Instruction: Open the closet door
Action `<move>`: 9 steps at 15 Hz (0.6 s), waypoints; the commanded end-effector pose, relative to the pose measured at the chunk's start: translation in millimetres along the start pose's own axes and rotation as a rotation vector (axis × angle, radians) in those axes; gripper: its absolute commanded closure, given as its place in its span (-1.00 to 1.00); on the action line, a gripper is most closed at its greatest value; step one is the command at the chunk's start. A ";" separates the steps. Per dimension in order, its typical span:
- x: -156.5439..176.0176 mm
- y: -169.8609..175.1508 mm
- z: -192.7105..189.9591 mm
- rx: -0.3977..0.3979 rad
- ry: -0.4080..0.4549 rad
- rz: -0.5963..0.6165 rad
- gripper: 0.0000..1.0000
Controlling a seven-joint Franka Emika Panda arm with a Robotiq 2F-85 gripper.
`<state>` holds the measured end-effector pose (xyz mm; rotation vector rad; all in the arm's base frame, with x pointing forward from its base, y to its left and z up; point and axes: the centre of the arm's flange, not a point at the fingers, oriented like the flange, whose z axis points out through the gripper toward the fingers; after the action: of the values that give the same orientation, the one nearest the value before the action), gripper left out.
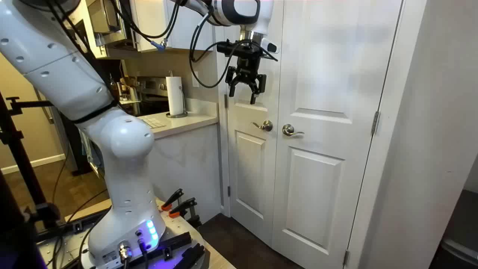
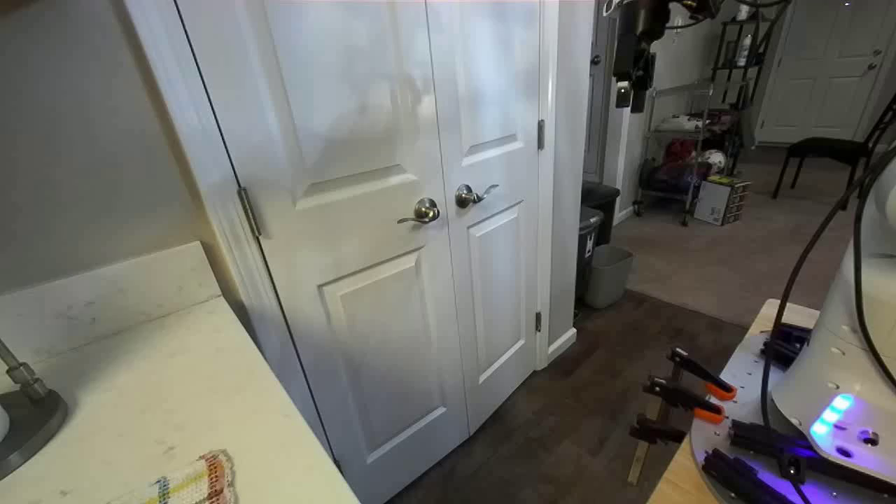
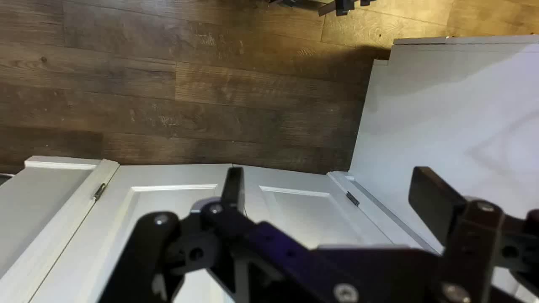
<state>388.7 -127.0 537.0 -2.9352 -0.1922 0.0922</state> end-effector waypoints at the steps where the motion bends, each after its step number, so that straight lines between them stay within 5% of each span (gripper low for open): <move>1: 0.0 0.0 0.0 0.000 0.000 0.000 -1.00; 9: 14.0 -3.6 2.1 -0.011 0.001 -0.021 -1.00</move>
<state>389.0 -126.0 537.4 -2.9386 -0.1936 0.0915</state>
